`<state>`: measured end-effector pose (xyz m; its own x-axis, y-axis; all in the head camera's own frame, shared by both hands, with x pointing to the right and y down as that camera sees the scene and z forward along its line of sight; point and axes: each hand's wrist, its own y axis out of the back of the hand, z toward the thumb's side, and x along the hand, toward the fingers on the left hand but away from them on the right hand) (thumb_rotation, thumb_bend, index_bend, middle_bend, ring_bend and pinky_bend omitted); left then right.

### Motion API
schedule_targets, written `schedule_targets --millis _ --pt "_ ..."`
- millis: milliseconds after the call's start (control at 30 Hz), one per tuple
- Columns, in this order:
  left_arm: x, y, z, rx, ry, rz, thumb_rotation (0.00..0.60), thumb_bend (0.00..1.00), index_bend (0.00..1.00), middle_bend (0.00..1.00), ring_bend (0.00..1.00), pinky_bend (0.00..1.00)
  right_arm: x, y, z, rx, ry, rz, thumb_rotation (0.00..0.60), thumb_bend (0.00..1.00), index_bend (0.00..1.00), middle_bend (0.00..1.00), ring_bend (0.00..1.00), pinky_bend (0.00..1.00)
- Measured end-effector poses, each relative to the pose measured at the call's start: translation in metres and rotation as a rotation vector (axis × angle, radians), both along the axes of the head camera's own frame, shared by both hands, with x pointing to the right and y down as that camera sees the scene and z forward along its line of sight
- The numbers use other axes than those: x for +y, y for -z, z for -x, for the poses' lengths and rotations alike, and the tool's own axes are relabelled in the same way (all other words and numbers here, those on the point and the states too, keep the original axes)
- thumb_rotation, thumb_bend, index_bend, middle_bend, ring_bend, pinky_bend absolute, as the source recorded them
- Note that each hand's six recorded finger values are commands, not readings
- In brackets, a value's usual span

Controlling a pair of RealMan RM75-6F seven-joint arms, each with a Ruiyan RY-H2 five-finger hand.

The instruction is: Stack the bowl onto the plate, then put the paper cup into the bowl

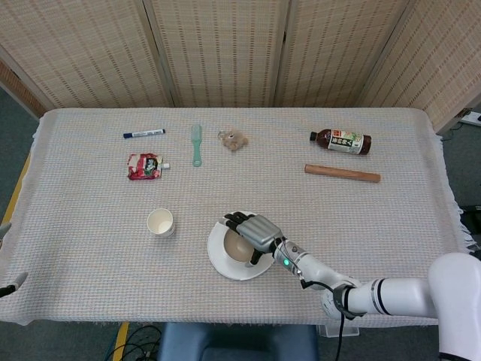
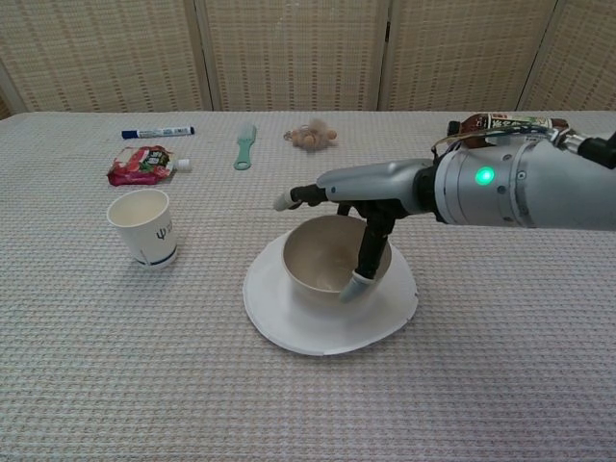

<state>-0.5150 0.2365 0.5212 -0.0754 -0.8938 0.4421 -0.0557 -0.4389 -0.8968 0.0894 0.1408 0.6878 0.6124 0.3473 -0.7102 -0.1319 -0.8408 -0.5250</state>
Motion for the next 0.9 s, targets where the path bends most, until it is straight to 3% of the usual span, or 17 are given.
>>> schedule_targets --millis 100,367,567,700,900 --pt "0.000 0.000 0.001 -0.001 0.002 -0.001 0.600 0.26 0.00 0.00 0.00 0.15 0.000 -0.001 0.000 0.003 0.001 0.004 0.600 0.03 0.00 0.00 0.00 0.00" --pt "0.000 0.002 0.001 -0.002 0.004 -0.005 0.600 0.26 0.00 0.00 0.00 0.15 0.000 0.003 -0.001 0.003 0.006 0.013 0.600 0.01 0.00 0.00 0.00 0.00" --pt "-0.003 0.004 0.000 -0.006 0.003 -0.008 0.600 0.26 0.00 0.00 0.00 0.15 -0.007 0.021 -0.012 -0.012 -0.005 -0.014 0.600 0.01 0.00 0.00 0.00 0.00" --pt "-0.011 0.005 -0.004 -0.007 -0.010 -0.008 0.600 0.26 0.00 0.00 0.00 0.15 -0.016 0.045 -0.029 -0.030 -0.031 -0.074 0.600 0.00 0.00 0.00 0.00 0.00" --pt "-0.032 0.003 -0.015 0.000 -0.044 -0.004 0.600 0.26 0.00 0.00 0.00 0.15 -0.034 0.095 -0.078 -0.054 -0.100 -0.233 0.600 0.00 0.00 0.00 0.00 0.00"
